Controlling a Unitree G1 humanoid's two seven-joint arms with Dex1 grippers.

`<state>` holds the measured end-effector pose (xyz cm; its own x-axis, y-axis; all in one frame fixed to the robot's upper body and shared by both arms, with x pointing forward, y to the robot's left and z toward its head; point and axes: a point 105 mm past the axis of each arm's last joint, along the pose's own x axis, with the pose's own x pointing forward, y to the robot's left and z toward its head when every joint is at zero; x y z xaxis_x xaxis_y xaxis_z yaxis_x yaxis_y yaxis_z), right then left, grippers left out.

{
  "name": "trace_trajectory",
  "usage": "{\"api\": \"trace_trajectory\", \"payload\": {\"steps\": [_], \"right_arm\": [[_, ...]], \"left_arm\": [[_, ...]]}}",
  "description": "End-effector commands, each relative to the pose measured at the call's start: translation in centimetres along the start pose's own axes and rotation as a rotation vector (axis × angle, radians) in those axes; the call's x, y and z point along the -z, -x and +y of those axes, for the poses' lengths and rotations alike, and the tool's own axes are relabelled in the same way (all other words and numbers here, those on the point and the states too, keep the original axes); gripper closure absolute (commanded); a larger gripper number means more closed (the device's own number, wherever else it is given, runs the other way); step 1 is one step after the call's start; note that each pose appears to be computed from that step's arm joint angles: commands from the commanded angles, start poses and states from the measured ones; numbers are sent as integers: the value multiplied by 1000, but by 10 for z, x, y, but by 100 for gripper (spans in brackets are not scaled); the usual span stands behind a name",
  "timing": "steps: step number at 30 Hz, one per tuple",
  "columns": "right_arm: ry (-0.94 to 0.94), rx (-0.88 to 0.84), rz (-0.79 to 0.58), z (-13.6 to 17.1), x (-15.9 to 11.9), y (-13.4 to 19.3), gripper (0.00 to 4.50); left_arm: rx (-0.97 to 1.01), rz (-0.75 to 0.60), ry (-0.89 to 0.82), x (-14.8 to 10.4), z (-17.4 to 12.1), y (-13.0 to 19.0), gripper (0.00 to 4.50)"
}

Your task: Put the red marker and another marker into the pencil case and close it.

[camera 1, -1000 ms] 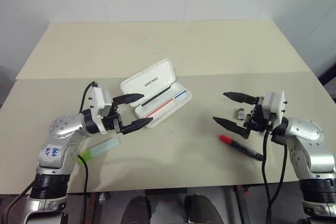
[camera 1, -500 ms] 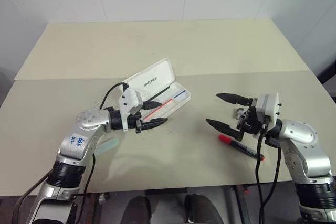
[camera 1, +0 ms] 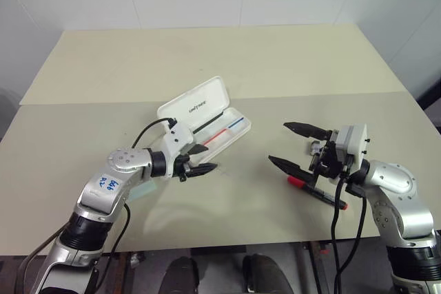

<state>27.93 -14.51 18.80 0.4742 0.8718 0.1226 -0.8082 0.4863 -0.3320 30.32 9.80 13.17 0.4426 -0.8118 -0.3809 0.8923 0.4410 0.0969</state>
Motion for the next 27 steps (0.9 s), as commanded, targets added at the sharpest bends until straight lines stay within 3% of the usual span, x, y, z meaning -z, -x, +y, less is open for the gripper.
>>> {"api": "trace_trajectory", "payload": {"steps": [1,17,25,27], "right_arm": [[39,-6,-53,2,-15,-5,0],[57,-2,-74,4,-20,-9,0],[81,-7,-80,2,-24,-10,0],[85,-7,-79,1,-24,-10,0]], "left_arm": [[-2,26,-6,-2,-3,5,162],[-41,169,45,19,0,11,162],[-22,240,74,39,-5,12,423],[-19,241,69,40,-6,11,448]]}}
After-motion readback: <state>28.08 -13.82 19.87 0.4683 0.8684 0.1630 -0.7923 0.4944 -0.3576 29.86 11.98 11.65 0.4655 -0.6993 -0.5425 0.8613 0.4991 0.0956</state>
